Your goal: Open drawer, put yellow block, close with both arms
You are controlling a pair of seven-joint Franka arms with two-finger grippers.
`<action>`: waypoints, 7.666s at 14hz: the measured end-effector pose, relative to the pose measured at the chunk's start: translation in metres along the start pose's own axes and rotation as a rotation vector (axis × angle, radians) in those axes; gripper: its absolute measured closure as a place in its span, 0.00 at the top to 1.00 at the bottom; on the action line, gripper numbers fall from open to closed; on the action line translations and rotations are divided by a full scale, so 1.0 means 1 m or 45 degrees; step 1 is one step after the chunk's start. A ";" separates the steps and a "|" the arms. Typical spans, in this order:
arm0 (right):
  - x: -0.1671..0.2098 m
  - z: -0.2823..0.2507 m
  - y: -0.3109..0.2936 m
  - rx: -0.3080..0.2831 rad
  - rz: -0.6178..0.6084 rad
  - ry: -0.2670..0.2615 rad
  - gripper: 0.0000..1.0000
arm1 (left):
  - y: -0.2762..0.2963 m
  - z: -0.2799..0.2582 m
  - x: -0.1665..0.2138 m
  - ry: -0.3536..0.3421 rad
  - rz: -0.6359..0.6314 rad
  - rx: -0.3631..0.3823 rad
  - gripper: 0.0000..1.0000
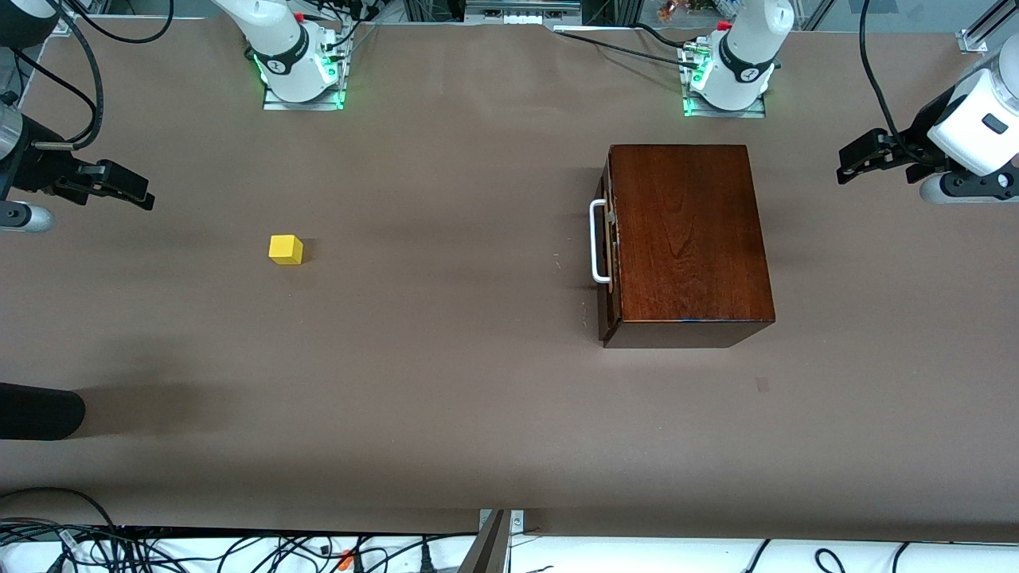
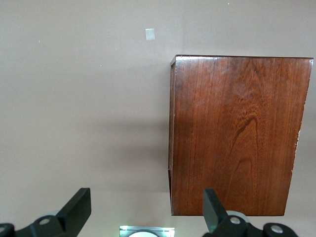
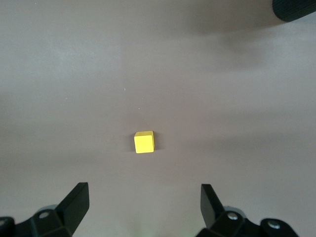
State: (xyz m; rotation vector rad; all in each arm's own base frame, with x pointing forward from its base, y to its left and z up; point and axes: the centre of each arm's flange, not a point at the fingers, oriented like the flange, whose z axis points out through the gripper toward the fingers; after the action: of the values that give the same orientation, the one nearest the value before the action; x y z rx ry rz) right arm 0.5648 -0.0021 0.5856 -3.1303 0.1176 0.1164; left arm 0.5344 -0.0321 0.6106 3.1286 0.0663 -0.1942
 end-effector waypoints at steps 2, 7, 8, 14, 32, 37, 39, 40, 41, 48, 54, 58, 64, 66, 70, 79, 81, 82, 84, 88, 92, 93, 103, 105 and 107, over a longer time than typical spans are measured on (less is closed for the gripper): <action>0.000 0.000 0.000 0.000 0.000 0.000 1.00 | 0.000 0.000 0.000 0.000 0.000 0.000 1.00; 0.000 0.000 0.000 0.000 0.000 0.000 1.00 | 0.000 0.000 0.000 0.000 0.000 0.000 1.00; 0.000 0.000 0.001 0.000 0.001 -0.001 1.00 | 0.000 0.000 0.000 -0.001 0.000 0.000 1.00; 0.001 0.000 0.010 0.001 0.023 -0.001 1.00 | 0.000 0.002 -0.003 -0.034 0.002 0.004 1.00; -0.001 -0.006 0.011 0.002 0.024 0.013 1.00 | 0.187 0.097 0.021 -0.186 0.236 0.012 1.00; -0.002 -0.007 0.011 0.002 0.024 0.014 1.00 | 0.305 0.148 0.012 -0.164 0.109 0.038 1.00; -0.002 -0.007 0.011 0.002 0.024 0.014 1.00 | 0.333 0.167 0.010 -0.120 0.089 0.081 1.00; -0.002 -0.007 0.011 0.002 0.024 0.014 1.00 | 0.343 0.176 0.009 -0.096 0.081 0.105 1.00; -0.002 -0.007 0.011 0.002 0.024 0.014 1.00 | 0.350 0.185 0.009 -0.076 0.079 0.128 1.00; -0.002 -0.007 0.011 0.002 0.024 0.014 1.00 | 0.391 0.255 -0.004 0.018 0.128 0.277 1.00; -0.002 -0.007 0.011 0.002 0.023 0.013 1.00 | 0.386 0.289 -0.008 0.024 0.141 0.317 1.00; -0.002 -0.007 0.011 0.002 0.023 0.013 1.00 | 0.387 0.297 -0.010 0.044 0.159 0.327 1.00; -0.002 -0.007 0.011 0.002 0.023 0.013 1.00 | 0.387 0.310 -0.013 0.062 0.154 0.318 1.00; -0.002 -0.007 0.011 0.002 0.023 0.013 1.00 | 0.388 0.311 -0.014 0.075 0.144 0.326 1.00; -0.002 -0.007 0.011 0.002 0.023 0.013 1.00 | 0.394 0.316 -0.019 0.094 0.124 0.340 1.00; -0.002 -0.007 0.011 0.002 0.023 0.013 1.00 | 0.398 0.319 -0.022 0.108 0.126 0.356 1.00; -0.002 -0.007 0.011 0.002 0.023 0.012 1.00 | 0.401 0.331 -0.026 0.092 0.134 0.367 1.00; -0.002 -0.007 0.011 0.002 0.022 0.012 1.00 | 0.402 0.339 -0.027 0.084 0.132 0.370 1.00; -0.002 -0.007 0.011 0.002 0.022 0.012 1.00 | 0.402 0.350 -0.026 0.074 0.125 0.372 1.00; -0.002 -0.007 0.011 0.002 0.022 0.012 1.00 | 0.402 0.351 -0.025 0.080 0.121 0.362 1.00; -0.002 -0.007 0.011 0.002 0.022 0.012 1.00 | 0.406 0.348 -0.023 0.108 0.109 0.329 1.00; -0.002 -0.007 0.011 0.002 0.022 0.012 1.00 | 0.408 0.347 -0.023 0.118 0.108 0.316 1.00; -0.002 -0.007 0.011 0.002 0.022 0.011 1.00 | 0.418 0.343 -0.025 0.159 0.080 0.246 1.00; -0.002 -0.007 0.011 0.002 0.022 0.011 1.00 | 0.426 0.340 -0.027 0.171 0.085 0.214 1.00; -0.002 -0.007 0.011 0.002 0.022 0.011 1.00 | 0.434 0.336 -0.029 0.184 0.095 0.194 1.00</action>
State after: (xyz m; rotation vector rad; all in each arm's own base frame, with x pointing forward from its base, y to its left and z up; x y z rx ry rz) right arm 0.5625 -0.0129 0.5924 -3.1291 0.1452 0.1024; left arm 0.4827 -0.4697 0.2820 3.2847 -0.0676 0.0295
